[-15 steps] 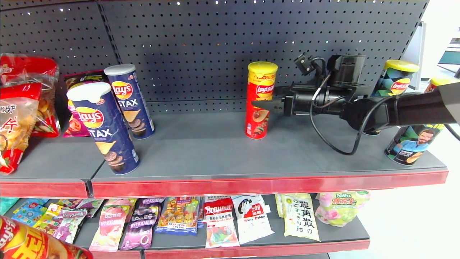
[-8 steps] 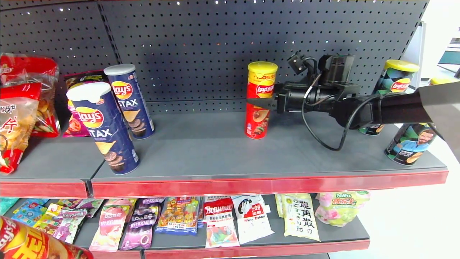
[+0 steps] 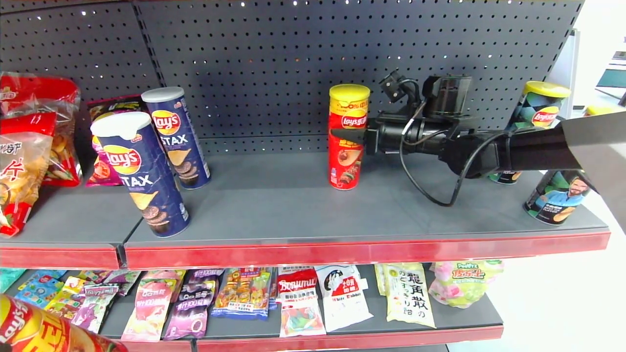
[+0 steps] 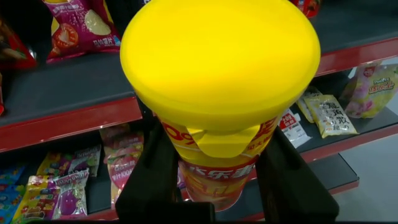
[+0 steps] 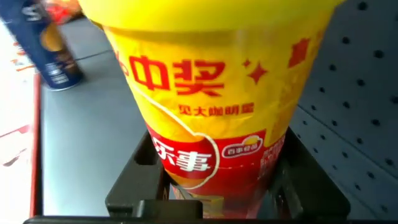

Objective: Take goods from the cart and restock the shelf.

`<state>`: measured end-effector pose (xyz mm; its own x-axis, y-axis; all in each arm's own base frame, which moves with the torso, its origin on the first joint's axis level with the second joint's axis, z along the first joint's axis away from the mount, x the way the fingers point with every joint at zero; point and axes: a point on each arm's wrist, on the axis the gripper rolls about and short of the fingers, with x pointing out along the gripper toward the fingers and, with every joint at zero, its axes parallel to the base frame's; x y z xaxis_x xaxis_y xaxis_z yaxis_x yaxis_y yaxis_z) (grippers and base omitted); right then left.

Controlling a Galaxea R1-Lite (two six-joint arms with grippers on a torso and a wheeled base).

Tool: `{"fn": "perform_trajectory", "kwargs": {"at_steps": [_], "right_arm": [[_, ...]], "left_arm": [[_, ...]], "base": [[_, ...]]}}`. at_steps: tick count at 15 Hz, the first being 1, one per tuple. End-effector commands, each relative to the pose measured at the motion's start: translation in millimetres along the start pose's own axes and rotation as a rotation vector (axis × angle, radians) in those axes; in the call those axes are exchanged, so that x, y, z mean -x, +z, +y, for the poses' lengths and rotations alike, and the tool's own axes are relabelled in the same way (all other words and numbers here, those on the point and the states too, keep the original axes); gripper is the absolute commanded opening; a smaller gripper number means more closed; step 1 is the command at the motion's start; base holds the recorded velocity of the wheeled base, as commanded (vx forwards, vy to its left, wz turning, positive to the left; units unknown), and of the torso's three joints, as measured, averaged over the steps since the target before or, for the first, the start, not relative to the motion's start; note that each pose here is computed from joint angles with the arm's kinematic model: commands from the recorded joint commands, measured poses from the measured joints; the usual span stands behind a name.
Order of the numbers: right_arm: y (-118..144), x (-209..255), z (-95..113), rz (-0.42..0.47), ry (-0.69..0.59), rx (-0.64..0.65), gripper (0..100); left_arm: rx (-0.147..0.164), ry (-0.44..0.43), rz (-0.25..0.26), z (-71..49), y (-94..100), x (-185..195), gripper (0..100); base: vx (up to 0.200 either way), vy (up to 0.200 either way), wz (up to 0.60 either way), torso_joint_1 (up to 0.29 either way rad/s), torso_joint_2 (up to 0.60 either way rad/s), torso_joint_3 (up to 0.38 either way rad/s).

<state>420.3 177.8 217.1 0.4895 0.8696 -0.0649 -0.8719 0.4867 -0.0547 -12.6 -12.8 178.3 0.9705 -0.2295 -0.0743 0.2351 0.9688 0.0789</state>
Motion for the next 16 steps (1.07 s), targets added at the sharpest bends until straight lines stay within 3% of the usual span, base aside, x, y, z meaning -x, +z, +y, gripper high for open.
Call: {"fn": "perform_trajectory", "kwargs": {"at_steps": [1, 3, 6, 8, 12, 16], "right_arm": [[19.6, 18.2, 18.1, -0.003, -0.077, 0.012, 0], [27.7, 33.7, 36.6, 0.010, -0.108, 0.003, 0], [25.3, 60.9, 63.0, 0.067, -0.259, -0.019, 0], [27.9, 72.8, 79.7, 0.035, -0.268, -0.010, 0], [2.1, 80.4, 104.3, 0.026, -0.306, -0.027, 0], [-2.3, 78.6, 113.4, 0.041, -0.294, -0.050, 0]], "left_arm": [[0.000, 0.001, -0.001, 0.0, 0.2, 0.1, 0], [-0.002, 0.003, -0.004, 0.1, 1.0, 0.0, 0], [-0.002, 0.004, -0.003, 0.4, 1.8, -0.2, 0], [-0.001, 0.004, -0.002, 0.7, 2.7, -0.6, 0], [0.004, 0.002, 0.005, 2.1, 4.2, -3.2, 0], [0.000, 0.001, -0.001, 1.7, 4.3, -2.5, 0]], "base": [[0.000, 0.000, 0.00, 0.000, 0.00, 0.000], [0.000, 0.000, 0.00, 0.000, 0.00, 0.000], [0.000, 0.000, 0.00, 0.000, 0.00, 0.000], [0.000, 0.000, 0.00, 0.000, 0.00, 0.000], [0.000, 0.000, 0.00, 0.000, 0.00, 0.000], [0.000, 0.000, 0.00, 0.000, 0.00, 0.000]]}}
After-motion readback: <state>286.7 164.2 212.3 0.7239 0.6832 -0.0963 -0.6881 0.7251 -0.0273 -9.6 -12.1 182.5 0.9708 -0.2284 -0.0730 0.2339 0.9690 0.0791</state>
